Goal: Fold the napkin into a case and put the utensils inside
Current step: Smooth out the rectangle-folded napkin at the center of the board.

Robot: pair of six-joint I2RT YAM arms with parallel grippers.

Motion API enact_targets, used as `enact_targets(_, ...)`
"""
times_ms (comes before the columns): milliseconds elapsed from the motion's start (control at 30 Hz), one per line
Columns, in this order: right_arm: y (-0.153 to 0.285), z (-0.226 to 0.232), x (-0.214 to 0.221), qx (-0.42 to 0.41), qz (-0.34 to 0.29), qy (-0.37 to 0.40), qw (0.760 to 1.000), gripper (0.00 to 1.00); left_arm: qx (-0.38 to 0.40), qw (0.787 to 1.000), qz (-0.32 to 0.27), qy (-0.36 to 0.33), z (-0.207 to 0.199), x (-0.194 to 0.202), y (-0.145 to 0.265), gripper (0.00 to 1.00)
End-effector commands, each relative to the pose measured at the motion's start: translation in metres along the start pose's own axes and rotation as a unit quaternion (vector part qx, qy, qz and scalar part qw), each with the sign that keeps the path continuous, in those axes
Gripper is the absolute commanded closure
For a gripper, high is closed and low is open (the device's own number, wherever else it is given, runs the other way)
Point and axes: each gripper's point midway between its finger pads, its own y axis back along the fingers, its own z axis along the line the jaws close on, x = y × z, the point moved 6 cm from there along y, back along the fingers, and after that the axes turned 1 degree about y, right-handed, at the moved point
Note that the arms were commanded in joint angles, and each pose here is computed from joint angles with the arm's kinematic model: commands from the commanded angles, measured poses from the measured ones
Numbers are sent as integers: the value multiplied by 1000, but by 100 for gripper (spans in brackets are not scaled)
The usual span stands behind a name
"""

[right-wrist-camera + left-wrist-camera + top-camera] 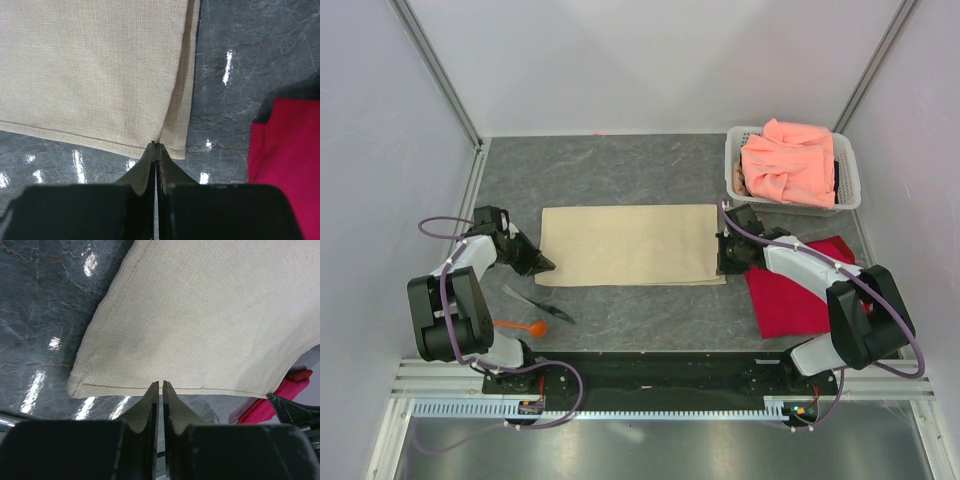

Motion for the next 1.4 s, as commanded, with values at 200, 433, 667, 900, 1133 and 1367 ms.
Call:
enact_targets(200, 0, -12, -3, 53, -9, 4, 999, 100, 19, 1000, -12, -7, -9, -7, 4, 89)
enact_targets(433, -16, -20, 3, 82, 6, 1, 997, 100, 21, 1000, -9, -10, -12, -6, 0, 88)
enact_targets(667, -20, -24, 4, 94, 7, -1, 996, 98, -18, 1000, -7, -11, -5, -5, -13, 88)
enact_targets(900, 0, -26, -10, 118, -23, 19, 993, 74, -50, 998, -21, -10, 3, -12, -19, 88)
enact_targets(1133, 18, -5, -36, 91, -80, 44, 992, 46, 6, 996, -57, -72, -33, -11, 1, 80)
enact_targets(1367, -6, 27, -104, 77, -117, 41, 989, 41, 46, 995, -67, -53, -74, -62, -19, 91)
